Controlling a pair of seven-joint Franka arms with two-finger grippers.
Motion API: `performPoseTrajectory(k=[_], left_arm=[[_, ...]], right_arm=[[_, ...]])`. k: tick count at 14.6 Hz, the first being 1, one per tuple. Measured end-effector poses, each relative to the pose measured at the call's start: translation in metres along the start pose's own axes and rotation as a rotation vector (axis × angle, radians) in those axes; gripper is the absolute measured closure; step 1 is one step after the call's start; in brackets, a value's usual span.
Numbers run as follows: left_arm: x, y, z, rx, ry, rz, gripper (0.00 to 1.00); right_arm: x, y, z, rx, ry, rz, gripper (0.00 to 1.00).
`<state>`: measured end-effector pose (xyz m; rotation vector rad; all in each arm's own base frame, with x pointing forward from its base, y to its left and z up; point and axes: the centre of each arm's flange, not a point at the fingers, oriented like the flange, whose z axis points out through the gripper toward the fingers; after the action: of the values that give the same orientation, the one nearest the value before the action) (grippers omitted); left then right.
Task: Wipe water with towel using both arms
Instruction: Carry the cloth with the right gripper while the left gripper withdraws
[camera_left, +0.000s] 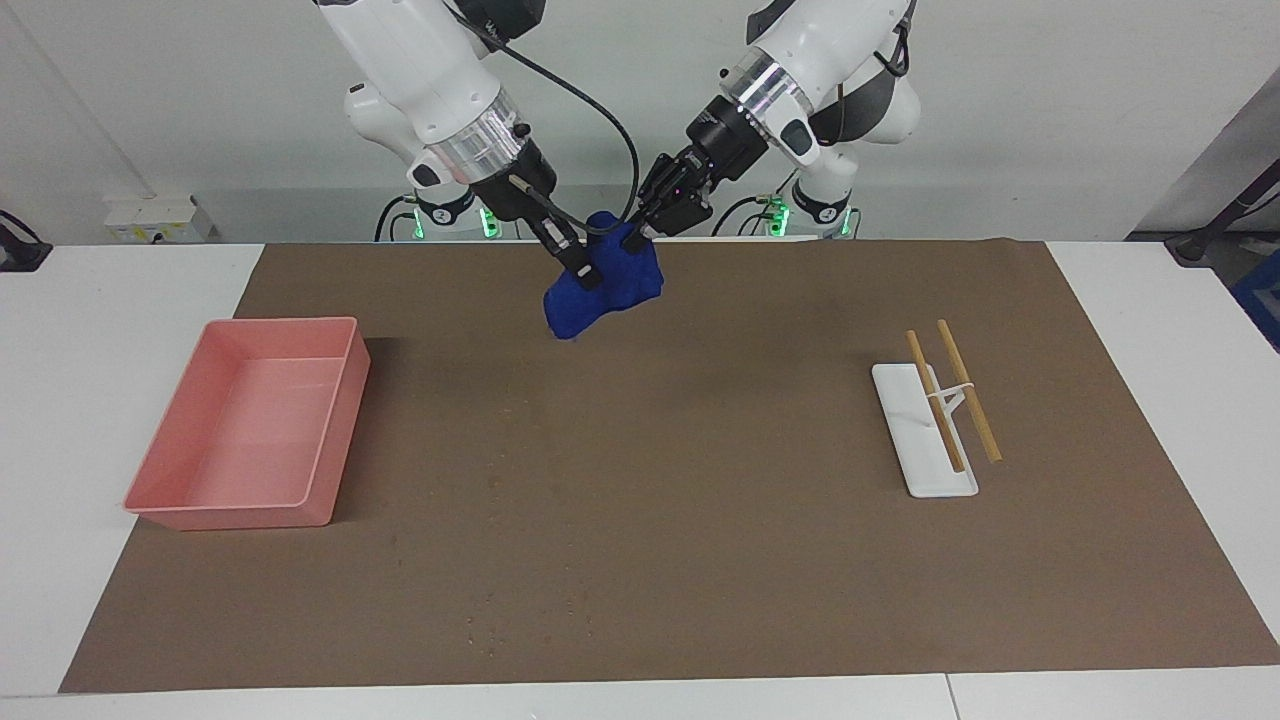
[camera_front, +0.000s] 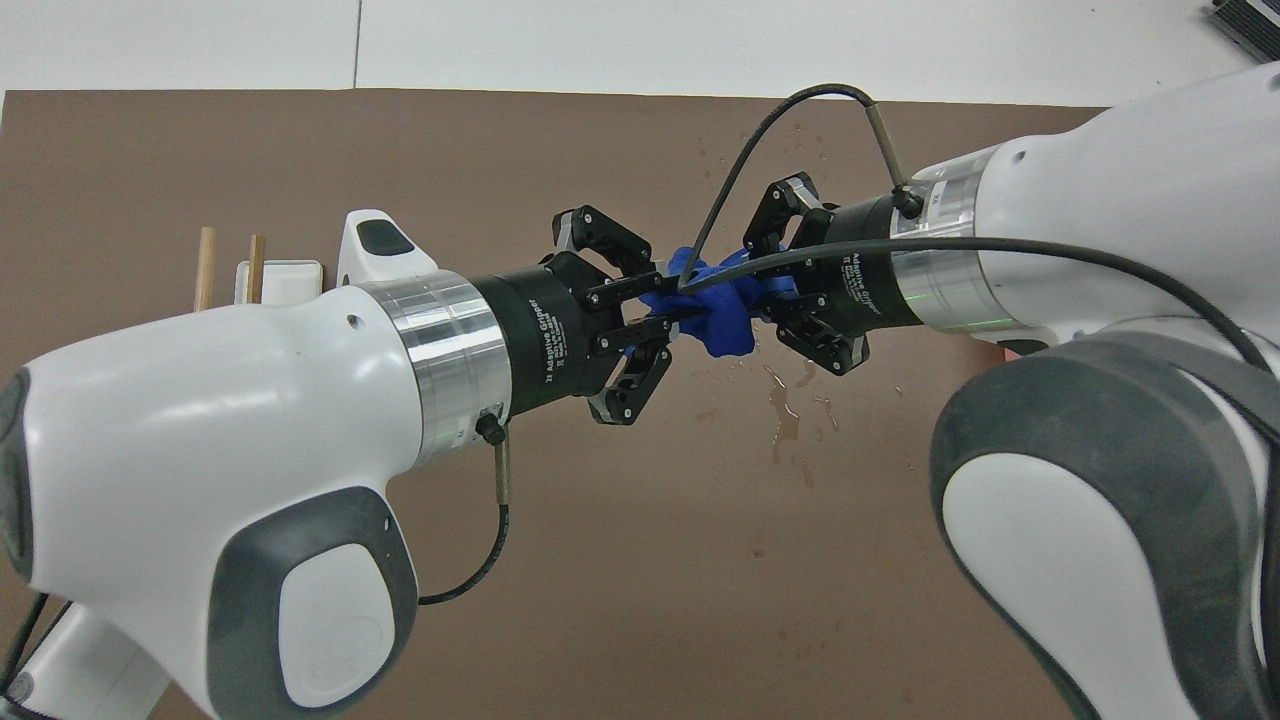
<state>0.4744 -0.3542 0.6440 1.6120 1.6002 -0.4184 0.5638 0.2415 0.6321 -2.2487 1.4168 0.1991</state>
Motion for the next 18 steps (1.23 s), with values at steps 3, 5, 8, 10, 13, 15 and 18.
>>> performPoseTrajectory(k=[3,5,8,10,13,15,18], left_arm=[[-0.002,0.002,-0.003,-0.018,-0.006,0.006,0.67],[-0.005,0.004,-0.006,-0.029,0.014,0.042,0.44],[-0.005,0.002,-0.012,0.014,0.123,0.155,0.10],[0.007,0.009,-0.024,0.085,0.217,0.222,0.00],[0.040,0.025,-0.050,0.208,0.313,0.341,0.00],[0.074,0.040,-0.073,0.275,0.364,0.417,0.00],[0.127,0.065,-0.117,0.361,0.407,0.569,0.00]], right_arm=[[0.013,-0.006,-0.004,0.064,0.065,-0.026,0.82],[0.038,-0.008,0.002,0.097,0.094,-0.046,0.82],[0.093,-0.006,0.015,0.125,0.141,-0.089,0.82],[0.131,0.002,0.033,0.127,0.172,-0.104,0.82],[0.189,0.013,0.082,0.135,0.218,-0.070,0.82],[0.221,0.015,0.121,0.139,0.242,-0.038,0.82],[0.249,0.020,0.164,0.137,0.264,-0.019,0.82]])
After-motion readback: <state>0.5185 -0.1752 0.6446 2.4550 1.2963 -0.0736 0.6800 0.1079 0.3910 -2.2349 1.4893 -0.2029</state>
